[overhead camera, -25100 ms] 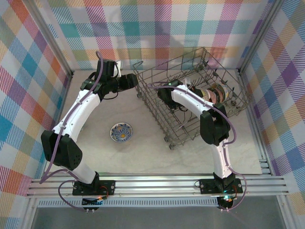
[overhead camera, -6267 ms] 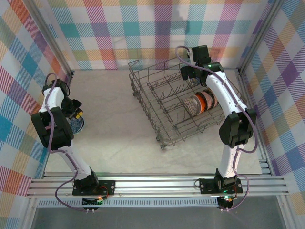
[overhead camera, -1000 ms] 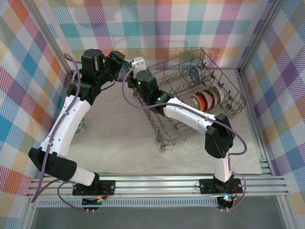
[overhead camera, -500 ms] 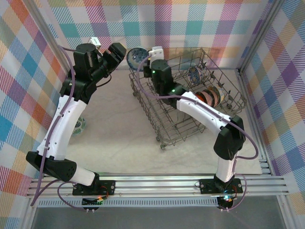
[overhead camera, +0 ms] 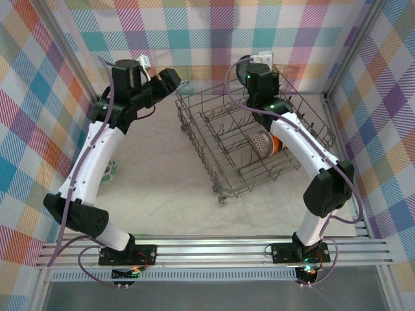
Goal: Load the bowls into the dish rack
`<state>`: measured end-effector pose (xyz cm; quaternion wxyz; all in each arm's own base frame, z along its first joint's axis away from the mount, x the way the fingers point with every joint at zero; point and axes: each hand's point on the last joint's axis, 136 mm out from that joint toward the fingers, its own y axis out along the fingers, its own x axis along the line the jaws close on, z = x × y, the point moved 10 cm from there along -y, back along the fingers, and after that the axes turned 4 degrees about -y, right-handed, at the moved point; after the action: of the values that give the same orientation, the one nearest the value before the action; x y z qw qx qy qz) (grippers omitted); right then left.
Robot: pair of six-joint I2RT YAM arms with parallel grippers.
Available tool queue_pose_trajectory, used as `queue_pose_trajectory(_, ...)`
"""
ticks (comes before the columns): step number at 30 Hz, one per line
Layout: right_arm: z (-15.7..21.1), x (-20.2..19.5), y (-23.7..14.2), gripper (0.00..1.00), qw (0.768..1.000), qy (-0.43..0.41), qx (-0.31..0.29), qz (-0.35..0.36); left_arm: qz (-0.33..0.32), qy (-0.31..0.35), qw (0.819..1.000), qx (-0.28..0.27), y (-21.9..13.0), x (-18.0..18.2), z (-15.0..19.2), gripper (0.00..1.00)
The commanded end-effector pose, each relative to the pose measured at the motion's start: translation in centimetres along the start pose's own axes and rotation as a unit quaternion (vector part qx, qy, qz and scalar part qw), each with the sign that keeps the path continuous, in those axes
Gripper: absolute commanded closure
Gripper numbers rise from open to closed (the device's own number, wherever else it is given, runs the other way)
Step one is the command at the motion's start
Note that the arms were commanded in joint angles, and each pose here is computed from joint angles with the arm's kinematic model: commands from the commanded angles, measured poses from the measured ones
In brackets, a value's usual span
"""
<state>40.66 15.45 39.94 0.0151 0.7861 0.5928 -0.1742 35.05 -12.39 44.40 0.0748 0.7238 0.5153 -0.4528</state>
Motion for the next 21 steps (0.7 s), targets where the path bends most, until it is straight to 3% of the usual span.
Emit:
queue_pose_trajectory(1,0.0,-1.2,0.6,1.00,0.998,-0.027,0.016,0.047,0.003,0.017,0.999,0.048,1.5,0.7,0.4,0.27)
queue_pose_trajectory(10,3.9,1.2,5.2,1.00,0.987,-0.100,0.106,0.073,-0.010,0.018,0.994,0.109,5.4,3.3,1.1,0.27)
queue_pose_trajectory(21,7.0,3.3,7.5,1.00,0.974,-0.140,0.152,0.096,-0.023,0.003,0.991,0.132,7.5,5.7,1.1,0.27)
